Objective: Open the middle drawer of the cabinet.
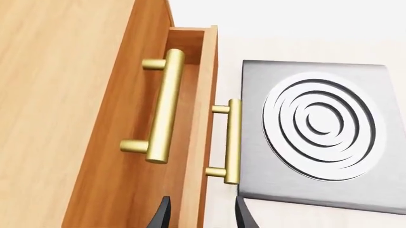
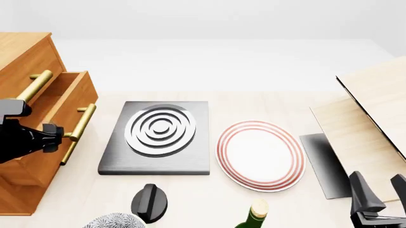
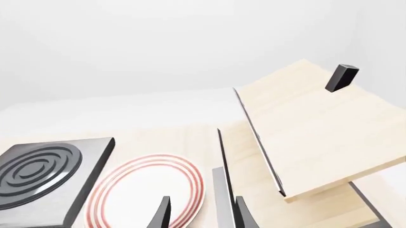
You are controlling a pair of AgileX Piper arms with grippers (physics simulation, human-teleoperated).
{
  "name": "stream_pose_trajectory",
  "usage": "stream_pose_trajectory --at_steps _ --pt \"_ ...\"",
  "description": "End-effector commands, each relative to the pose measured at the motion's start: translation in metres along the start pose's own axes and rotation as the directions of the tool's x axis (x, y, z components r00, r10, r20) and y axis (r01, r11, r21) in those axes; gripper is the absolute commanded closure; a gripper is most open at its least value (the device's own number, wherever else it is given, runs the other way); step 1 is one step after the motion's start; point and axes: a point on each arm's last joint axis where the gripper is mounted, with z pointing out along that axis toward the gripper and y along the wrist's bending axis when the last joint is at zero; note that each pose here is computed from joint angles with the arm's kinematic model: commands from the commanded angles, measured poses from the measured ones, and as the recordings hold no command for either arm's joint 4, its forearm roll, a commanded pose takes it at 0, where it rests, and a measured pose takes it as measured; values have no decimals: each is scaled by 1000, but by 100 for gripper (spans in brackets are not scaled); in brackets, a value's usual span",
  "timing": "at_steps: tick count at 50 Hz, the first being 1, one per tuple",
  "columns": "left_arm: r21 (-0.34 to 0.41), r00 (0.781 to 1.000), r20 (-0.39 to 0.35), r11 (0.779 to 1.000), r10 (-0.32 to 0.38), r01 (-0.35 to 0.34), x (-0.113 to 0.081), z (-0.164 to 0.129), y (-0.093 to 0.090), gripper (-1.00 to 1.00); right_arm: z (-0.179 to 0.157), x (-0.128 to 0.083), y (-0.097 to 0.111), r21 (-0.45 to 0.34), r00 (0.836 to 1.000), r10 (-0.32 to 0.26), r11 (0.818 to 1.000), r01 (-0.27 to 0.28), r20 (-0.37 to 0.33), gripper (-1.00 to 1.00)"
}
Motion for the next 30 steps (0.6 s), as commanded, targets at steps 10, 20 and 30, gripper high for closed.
stream_pose_trajectory --at_steps 10,20,30 --pt "-8 999 -16 999 -35 34 6 7 2 -100 1 0 0 0 1000 0 1000 0 1 -100" --pt "-1 999 -27 999 -37 37 9 13 0 -100 0 0 0 -1 1000 -2 1000 2 1 -100" --pt "-6 999 -29 999 -45 45 11 13 1 -100 1 0 0 0 1000 -2 1000 2 1 -100"
